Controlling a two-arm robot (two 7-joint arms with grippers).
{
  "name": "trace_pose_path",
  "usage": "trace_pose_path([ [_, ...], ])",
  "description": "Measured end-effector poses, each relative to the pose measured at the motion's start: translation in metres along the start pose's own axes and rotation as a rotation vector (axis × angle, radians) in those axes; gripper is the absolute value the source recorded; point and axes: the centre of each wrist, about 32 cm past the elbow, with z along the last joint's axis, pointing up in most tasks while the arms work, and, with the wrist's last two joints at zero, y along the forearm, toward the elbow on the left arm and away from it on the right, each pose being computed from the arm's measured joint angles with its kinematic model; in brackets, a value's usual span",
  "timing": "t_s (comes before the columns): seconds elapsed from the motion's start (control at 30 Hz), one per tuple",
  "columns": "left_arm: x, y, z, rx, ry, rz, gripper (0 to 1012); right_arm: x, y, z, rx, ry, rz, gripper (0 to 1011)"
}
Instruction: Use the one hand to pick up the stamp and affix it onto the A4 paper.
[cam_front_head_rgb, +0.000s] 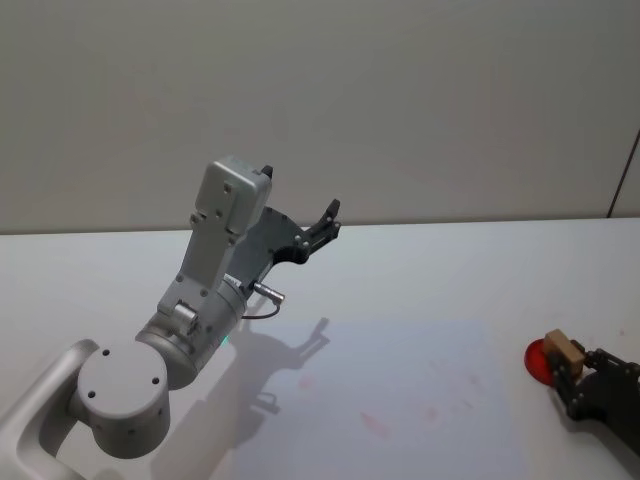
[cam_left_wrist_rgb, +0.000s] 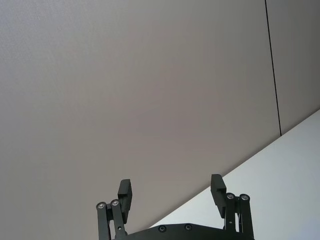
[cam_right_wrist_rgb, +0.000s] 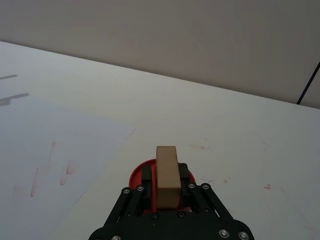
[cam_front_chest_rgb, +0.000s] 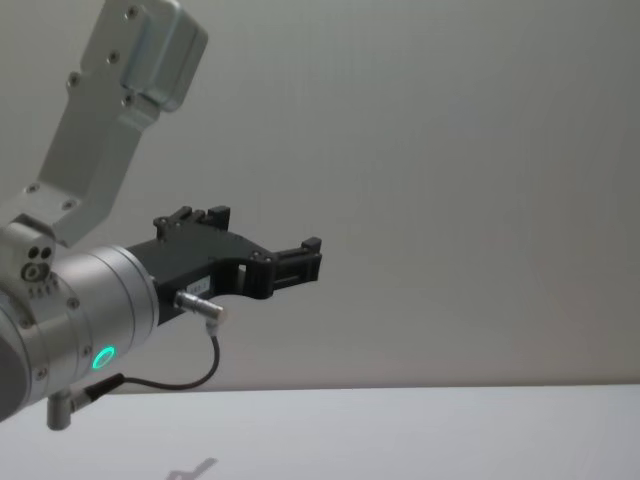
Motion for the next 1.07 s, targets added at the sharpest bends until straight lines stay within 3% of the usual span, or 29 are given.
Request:
trace_pose_path([
  [0.17, 0.0000, 0.0000, 0.0000, 0.000, 0.000, 0.000, 1001, 0.000, 0.001, 0.000, 0.000, 0.000, -0.002, 437],
  [0.3, 0.0000, 0.0000, 0.0000, 0.000, 0.000, 0.000, 1001, -0.001, 0.002, 0.001, 0.004, 0.004, -0.004, 538],
  [0.73, 0.0000, 0.0000, 0.0000, 0.000, 0.000, 0.000, 1001, -0.003, 0.004, 0.013, 0.051, 0.028, -0.019, 951],
  [0.83, 0.0000, 0.0000, 0.0000, 0.000, 0.000, 0.000, 1001, -0.005, 0.003, 0.015, 0.059, 0.032, -0.026, 1001],
  [1.07, 0.0000, 0.0000, 0.0000, 0.000, 0.000, 0.000, 1001, -0.007, 0.002, 0.019, 0.075, 0.034, -0.037, 1001],
])
